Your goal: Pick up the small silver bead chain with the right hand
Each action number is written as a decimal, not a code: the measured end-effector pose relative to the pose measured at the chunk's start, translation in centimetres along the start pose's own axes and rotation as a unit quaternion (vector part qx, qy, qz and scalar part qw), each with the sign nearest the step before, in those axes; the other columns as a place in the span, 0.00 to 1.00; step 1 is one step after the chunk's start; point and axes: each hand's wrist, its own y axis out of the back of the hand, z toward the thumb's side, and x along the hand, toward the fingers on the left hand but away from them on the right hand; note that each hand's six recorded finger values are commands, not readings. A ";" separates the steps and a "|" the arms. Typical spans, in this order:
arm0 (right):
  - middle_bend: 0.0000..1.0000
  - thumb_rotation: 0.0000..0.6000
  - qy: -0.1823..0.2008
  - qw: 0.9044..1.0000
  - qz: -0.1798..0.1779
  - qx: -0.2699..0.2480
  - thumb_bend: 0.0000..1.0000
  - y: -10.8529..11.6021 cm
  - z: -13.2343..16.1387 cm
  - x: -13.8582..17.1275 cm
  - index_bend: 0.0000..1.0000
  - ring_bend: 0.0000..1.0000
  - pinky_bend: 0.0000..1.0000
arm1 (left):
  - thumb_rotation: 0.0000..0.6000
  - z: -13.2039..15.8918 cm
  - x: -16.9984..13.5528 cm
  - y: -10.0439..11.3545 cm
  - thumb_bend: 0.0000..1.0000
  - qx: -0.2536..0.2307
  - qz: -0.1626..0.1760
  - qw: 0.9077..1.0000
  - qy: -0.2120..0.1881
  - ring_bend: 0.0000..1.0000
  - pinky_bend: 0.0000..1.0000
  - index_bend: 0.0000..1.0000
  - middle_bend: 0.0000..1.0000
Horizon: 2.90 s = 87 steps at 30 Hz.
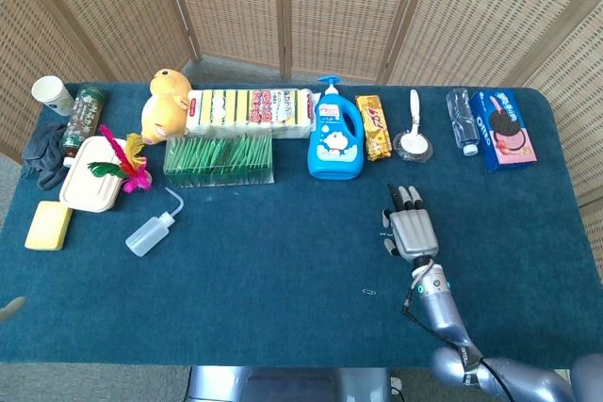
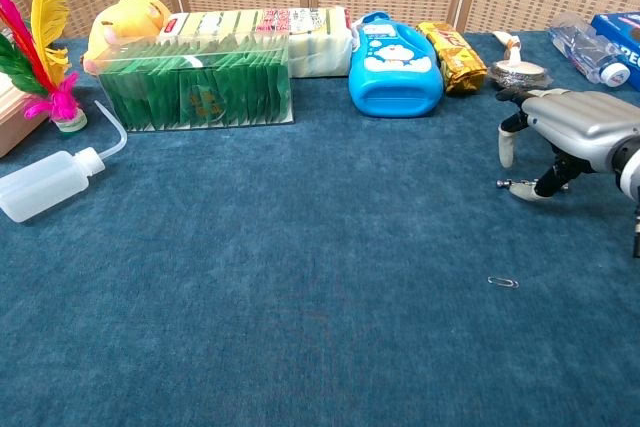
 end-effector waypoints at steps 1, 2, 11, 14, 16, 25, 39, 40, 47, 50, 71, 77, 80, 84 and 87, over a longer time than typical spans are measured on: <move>0.00 1.00 -0.001 1.000 0.000 0.001 0.32 -0.1 0.0 -0.1 0.48 0.00 0.00 | 1.00 0.0 0.0 0.0 0.05 0.000 0.000 1.000 0.000 0.00 0.00 0.00 0.00; 0.00 1.00 -0.002 1.000 0.000 0.001 0.32 -0.1 -0.1 -0.1 0.48 0.00 0.00 | 1.00 0.0 0.0 0.0 0.05 0.000 0.000 1.000 0.000 0.00 0.00 0.00 0.00; 0.00 1.00 -0.001 1.000 0.004 0.005 0.33 -0.7 0.2 -0.4 0.48 0.00 0.00 | 1.00 -0.1 -0.1 0.0 0.05 -0.002 -0.001 1.000 0.000 0.00 0.00 0.00 0.00; 0.00 1.00 -0.002 1.000 0.002 0.008 0.33 -0.8 0.3 -0.5 0.49 0.00 0.00 | 1.00 -0.1 -0.1 0.0 0.05 -0.003 -0.001 1.000 0.001 0.00 0.00 0.00 0.00; 0.00 1.00 -0.003 1.000 0.000 0.007 0.33 -0.7 0.3 -0.6 0.50 0.00 0.00 | 1.00 -0.2 -0.1 0.0 0.05 -0.004 -0.002 1.000 0.001 0.00 0.00 0.00 0.00; 0.00 1.00 -0.002 1.000 -0.004 0.013 0.34 -1.1 0.0 -0.6 0.52 0.00 0.00 | 1.00 -0.3 -0.1 -0.1 0.05 -0.004 -0.006 1.000 0.001 0.00 0.00 0.00 0.00; 0.00 1.00 0.004 1.000 -0.010 0.020 0.36 -1.2 0.4 -0.7 0.53 0.00 0.00 | 1.00 -0.2 -0.1 -0.2 0.05 -0.002 -0.007 1.000 0.000 0.00 0.00 0.00 0.00; 0.00 1.00 0.002 1.000 -0.009 0.021 0.36 -1.3 0.3 -0.7 0.53 0.00 0.00 | 1.00 -0.2 -0.2 -0.2 0.05 -0.002 -0.007 1.000 0.000 0.00 0.00 0.00 0.00; 0.00 1.00 0.000 1.000 -0.007 0.026 0.37 -1.5 0.2 -0.8 0.55 0.00 0.00 | 1.00 -0.2 -0.1 -0.1 0.05 -0.003 -0.008 1.000 -0.001 0.00 0.00 0.00 0.00; 0.00 1.00 0.000 1.000 -0.008 0.028 0.39 -1.5 0.3 -0.8 0.57 0.00 0.00 | 1.00 -0.2 -0.1 -0.1 0.05 -0.004 -0.007 1.000 0.000 0.00 0.00 0.00 0.00; 0.00 1.00 0.041 0.998 -0.045 -0.003 0.44 0.6 1.5 1.2 0.63 0.00 0.00 | 1.00 -0.3 -0.2 0.0 0.05 -0.007 -0.007 1.000 -0.002 0.00 0.00 0.00 0.00; 0.00 1.00 0.077 0.994 -0.068 -0.046 0.44 2.9 2.4 3.0 0.63 0.00 0.00 | 1.00 -0.2 -0.2 0.0 0.05 -0.007 -0.007 1.000 -0.004 0.00 0.00 0.00 0.00; 0.00 1.00 0.096 0.990 -0.073 -0.075 0.44 3.9 2.8 3.9 0.64 0.00 0.00 | 1.00 -0.1 -0.3 -0.1 0.05 -0.007 -0.008 1.000 -0.006 0.00 0.00 0.00 0.00; 0.00 1.00 0.118 0.984 -0.077 -0.108 0.44 5.0 3.2 4.8 0.64 0.00 0.00 | 1.00 0.1 -0.4 -0.1 0.05 -0.007 -0.009 1.000 -0.008 0.00 0.00 0.00 0.00; 0.00 1.00 0.131 0.979 -0.078 -0.133 0.44 5.8 3.2 5.4 0.65 0.00 0.00 | 1.00 0.1 -0.4 -0.2 0.05 -0.007 -0.011 1.000 -0.008 0.00 0.00 0.00 0.00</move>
